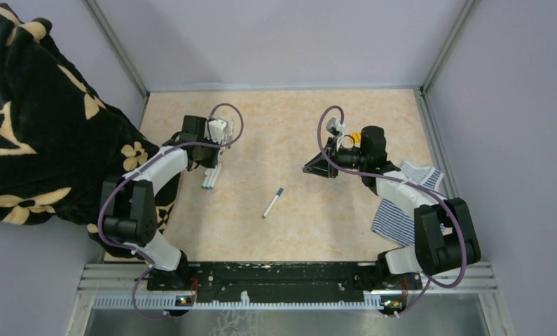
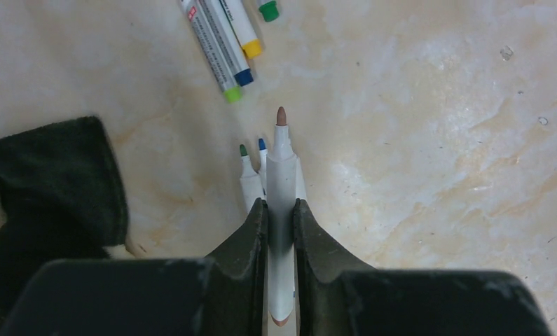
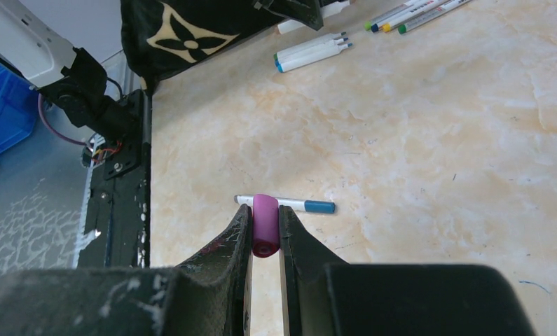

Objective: Open the pen caps
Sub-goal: Place the pen at the center of the board.

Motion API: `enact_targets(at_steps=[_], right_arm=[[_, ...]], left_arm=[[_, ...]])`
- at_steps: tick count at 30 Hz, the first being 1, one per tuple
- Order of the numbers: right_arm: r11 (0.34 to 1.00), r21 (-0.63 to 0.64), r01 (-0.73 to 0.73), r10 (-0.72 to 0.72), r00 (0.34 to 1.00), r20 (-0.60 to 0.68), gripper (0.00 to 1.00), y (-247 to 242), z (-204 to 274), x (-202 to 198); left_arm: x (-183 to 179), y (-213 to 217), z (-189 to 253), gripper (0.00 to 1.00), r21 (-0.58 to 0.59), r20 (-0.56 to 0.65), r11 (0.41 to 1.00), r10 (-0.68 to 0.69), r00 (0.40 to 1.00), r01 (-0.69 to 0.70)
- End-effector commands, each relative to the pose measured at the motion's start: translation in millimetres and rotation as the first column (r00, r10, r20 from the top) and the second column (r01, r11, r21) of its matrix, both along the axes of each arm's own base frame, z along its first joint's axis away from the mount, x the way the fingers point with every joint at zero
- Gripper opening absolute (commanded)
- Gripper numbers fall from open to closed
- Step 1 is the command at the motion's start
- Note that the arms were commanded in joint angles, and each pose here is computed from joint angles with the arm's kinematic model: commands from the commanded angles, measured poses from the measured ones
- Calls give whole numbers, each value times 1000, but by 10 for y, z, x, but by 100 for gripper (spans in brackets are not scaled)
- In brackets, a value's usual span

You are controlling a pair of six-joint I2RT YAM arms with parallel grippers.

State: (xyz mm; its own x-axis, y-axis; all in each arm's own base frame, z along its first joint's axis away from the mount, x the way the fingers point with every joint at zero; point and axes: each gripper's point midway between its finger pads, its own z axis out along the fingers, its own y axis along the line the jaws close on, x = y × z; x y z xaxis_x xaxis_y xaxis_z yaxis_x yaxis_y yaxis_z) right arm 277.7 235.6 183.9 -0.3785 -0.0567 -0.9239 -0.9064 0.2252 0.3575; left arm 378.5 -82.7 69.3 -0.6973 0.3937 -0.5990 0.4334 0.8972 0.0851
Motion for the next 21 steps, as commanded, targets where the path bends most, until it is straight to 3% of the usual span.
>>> enact_targets(at_steps=[1,9,21], right_arm=[[1000,20,-9,7,995,98,0,1,202,8],[1000,20,-7,5,995,102,0,-6,201,7],[1000,17,-2,0,994,110,0,-8,199,7]], left_arm=[[71,55,168,0,-32,13,999,15,1000,-14],[20,302,60,0,-124,-54,990,58,997,-64],[-69,348,-189,0,-245,-162,966,49,986,-88]])
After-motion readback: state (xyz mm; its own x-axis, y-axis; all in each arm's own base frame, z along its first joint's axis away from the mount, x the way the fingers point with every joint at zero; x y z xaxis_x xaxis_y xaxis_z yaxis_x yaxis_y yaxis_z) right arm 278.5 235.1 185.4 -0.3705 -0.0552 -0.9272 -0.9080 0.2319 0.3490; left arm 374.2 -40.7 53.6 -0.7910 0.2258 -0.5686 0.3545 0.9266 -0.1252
